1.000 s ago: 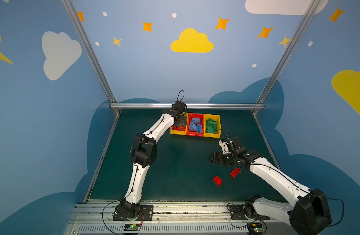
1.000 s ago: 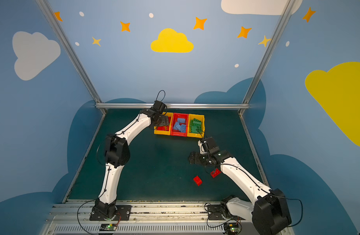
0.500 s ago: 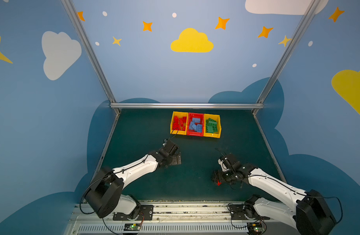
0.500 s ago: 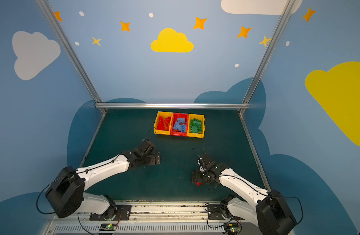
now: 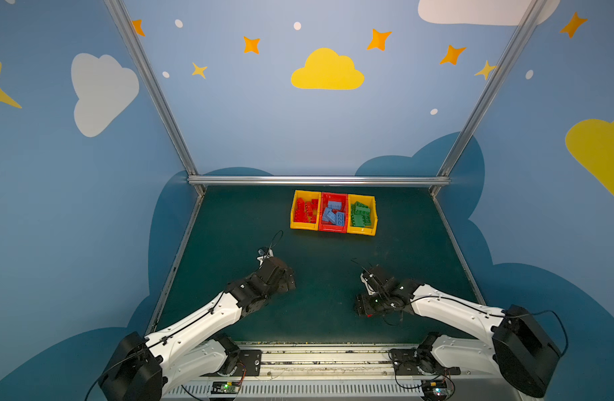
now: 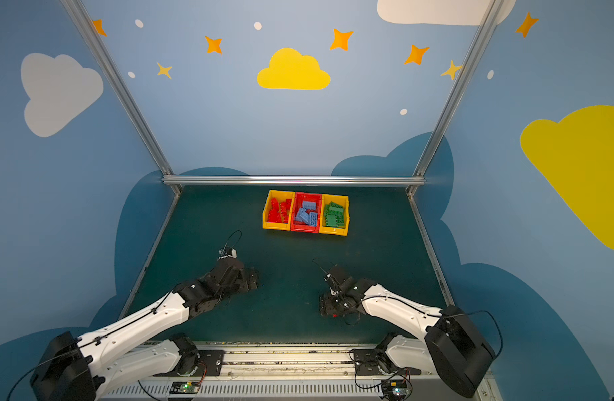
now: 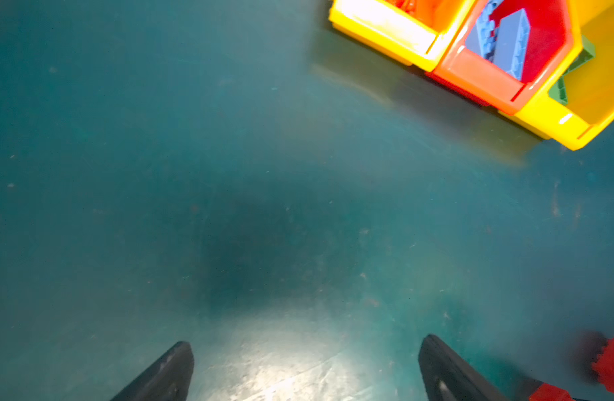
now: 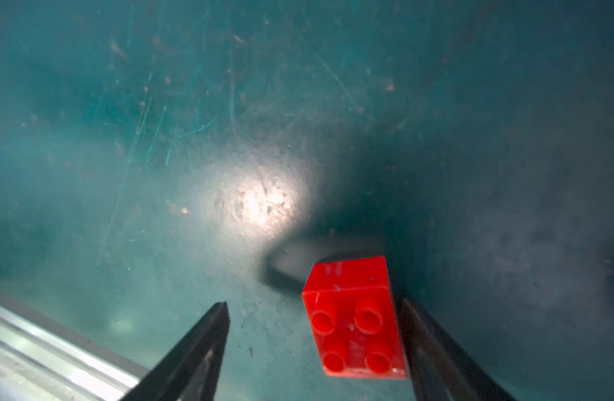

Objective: Sort the legos into containers by color
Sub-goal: 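Withdraw the left gripper while the right gripper grasps a red brick, then carry the red brick with the right gripper into the yellow bin of red bricks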

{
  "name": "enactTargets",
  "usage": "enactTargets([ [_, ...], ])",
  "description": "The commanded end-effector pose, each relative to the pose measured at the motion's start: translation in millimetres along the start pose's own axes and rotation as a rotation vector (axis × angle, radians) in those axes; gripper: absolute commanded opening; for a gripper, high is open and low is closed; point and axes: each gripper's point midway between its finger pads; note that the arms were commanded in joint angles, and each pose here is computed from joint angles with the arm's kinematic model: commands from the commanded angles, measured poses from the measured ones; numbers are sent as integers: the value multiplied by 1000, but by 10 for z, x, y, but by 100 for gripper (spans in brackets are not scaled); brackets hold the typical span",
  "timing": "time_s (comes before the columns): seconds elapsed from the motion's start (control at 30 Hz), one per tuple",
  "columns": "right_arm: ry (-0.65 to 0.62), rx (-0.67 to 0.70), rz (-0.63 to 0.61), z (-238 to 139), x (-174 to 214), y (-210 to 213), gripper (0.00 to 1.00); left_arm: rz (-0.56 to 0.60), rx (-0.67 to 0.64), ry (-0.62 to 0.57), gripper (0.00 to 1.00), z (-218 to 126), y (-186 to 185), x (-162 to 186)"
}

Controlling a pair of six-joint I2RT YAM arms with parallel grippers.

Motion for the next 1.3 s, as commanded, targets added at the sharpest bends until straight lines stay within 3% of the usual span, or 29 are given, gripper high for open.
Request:
enactTargets([
  [0.0, 66, 54, 5, 108, 133, -71, 63, -23, -43, -7, 100, -19, 142, 55],
  [0.2, 127, 184, -9, 164, 239, -198, 31, -34, -46, -23, 100, -86, 225, 78],
  [0.3, 122, 216, -29, 129, 193, -147, 23, -40, -44, -46, 100, -110, 253, 63],
  [0.53, -5, 123, -70, -147, -380, 401, 24, -52, -53, -73, 100, -89, 361, 93],
  [0.8, -140, -70, -145, -338, -1692, 1379, 24, -87, -52, -50, 100, 4, 446, 135],
  [0.93, -180, -119, -186, -266, -2390, 1720, 24, -107, -76, -33, 100, 19, 505, 113],
  [1.27, -378, -90, -276, 262, -3700, 1812, 26, -151, -123, -28, 100, 19, 599, 73],
])
Point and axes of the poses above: each gripper's point midway between its finger pads, its own z axis out along the fingers, its own y axis along the line the jaws close on, x = y × z, and after that the axes turned 4 degrees about z, right-handed
